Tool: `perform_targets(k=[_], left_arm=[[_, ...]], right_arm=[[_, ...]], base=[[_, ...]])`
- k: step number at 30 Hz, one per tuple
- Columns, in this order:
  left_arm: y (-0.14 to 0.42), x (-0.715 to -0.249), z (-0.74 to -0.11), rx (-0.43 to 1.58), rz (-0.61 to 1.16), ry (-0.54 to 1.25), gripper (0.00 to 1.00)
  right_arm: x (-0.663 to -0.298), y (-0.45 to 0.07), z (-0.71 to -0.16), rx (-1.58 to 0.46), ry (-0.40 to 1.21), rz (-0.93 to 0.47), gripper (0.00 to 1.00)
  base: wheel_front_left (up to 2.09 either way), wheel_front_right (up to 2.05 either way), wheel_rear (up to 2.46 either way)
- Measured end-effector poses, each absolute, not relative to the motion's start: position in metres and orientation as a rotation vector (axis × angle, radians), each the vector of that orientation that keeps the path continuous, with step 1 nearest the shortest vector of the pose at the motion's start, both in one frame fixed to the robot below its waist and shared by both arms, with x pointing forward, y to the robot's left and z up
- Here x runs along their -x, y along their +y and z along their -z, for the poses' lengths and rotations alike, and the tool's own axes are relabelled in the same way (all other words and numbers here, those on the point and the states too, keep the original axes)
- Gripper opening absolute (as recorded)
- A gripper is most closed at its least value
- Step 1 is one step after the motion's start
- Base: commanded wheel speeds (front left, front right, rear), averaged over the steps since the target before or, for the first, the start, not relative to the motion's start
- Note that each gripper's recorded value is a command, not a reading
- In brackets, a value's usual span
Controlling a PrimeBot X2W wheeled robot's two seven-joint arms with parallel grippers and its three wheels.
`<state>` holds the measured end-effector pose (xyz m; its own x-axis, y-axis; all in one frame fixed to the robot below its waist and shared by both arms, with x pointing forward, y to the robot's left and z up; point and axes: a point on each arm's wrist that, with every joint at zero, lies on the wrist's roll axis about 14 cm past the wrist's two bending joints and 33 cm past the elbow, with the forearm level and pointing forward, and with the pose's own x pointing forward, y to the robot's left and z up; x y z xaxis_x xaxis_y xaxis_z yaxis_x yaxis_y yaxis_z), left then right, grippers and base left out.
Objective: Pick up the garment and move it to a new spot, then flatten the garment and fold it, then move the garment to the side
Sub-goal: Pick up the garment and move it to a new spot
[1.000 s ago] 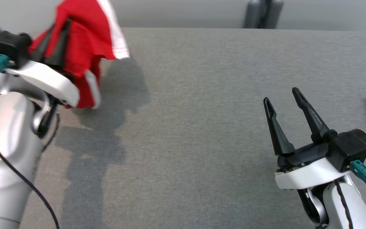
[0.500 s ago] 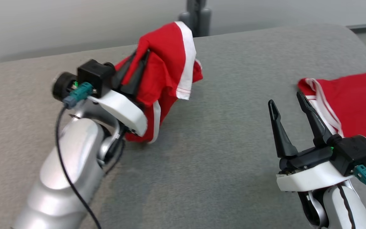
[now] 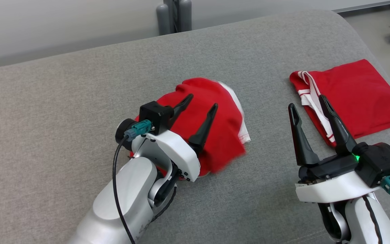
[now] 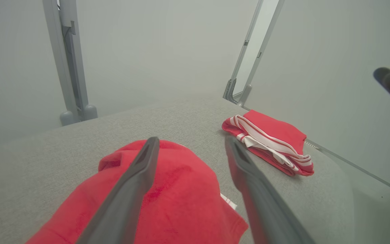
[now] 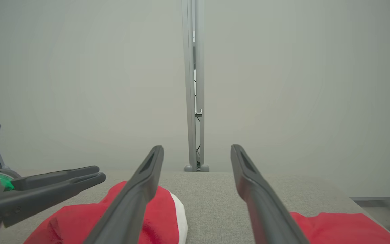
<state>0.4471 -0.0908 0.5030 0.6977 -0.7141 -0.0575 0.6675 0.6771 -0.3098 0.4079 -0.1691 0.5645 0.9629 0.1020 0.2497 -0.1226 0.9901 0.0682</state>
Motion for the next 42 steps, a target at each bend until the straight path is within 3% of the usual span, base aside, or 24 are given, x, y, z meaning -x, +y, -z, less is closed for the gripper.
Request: perform_targets(k=[8,16,27,32,42], left_arm=[[-0.076,-0.451,-0.521,0.28,0.748,0.082,1.0],[0.023,-0.47,-0.533,0.126,0.526,-0.057,1.0],[0.132,-0.413,-0.522,0.135,0.235,-0.072,1.0],[0.156,-0.386,-0.52,0.188,0.111,-0.085,1.0],[0.158,-0.363,-0.518,0.201,0.107,-0.106,1.0]], right_arm=[[-0.413,-0.156,-0.564,-0.096,-0.249,-0.149,1.0],[-0.413,-0.129,-0.56,-0.082,-0.228,-0.228,1.0],[-0.407,-0.104,-0.54,-0.095,-0.148,-0.3,1.0],[-0.404,-0.093,-0.536,-0.097,-0.131,-0.33,1.0],[-0.402,-0.096,-0.531,-0.126,-0.115,-0.315,1.0]], base=[[0.0,0.0,0.0],[0.0,0.0,0.0],[0.0,0.0,0.0],[0.0,0.0,0.0],[0.0,0.0,0.0]])
